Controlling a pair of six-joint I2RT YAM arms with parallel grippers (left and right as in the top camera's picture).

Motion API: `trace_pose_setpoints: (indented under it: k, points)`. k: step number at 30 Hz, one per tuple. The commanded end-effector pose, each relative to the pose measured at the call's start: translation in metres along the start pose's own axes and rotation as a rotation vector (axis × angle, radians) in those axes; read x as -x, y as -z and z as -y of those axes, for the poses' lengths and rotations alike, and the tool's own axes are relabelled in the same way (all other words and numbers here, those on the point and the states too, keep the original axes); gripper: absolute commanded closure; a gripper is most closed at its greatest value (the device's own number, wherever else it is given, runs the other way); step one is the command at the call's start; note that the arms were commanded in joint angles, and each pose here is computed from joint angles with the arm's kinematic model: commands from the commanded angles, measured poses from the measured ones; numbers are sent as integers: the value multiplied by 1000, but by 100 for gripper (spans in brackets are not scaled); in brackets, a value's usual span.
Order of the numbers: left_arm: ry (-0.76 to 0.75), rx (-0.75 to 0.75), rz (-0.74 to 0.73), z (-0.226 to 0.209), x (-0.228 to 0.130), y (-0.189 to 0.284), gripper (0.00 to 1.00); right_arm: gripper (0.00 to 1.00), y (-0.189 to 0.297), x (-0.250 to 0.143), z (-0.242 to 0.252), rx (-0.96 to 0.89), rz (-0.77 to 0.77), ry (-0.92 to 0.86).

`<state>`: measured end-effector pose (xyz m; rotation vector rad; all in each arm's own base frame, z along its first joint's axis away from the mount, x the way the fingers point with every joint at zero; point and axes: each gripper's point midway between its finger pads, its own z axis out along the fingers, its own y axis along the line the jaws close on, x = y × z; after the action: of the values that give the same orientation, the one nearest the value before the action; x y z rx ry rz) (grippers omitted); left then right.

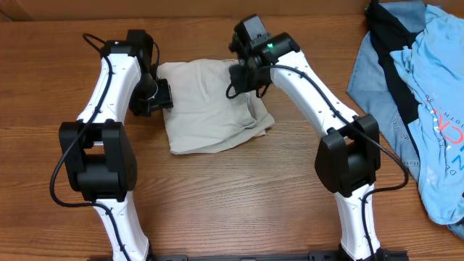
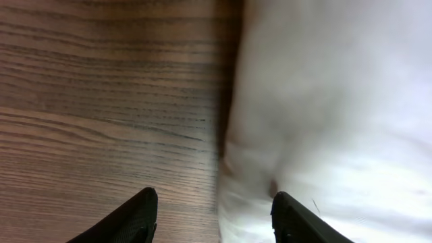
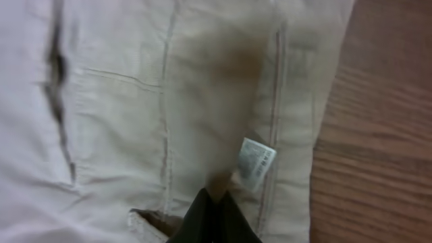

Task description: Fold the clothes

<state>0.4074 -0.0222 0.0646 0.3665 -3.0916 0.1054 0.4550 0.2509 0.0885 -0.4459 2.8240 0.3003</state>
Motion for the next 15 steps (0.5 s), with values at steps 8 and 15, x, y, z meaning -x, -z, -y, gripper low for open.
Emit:
trace_pose_setpoints:
  k: [8,15]
  points:
    - [1,-19,15,2,4,5,41,96,-59,-41,76,-220,-70,-169]
    - [-9,-143,40,25,12,7,39,96,-69,-53,91,-231,-86,-194]
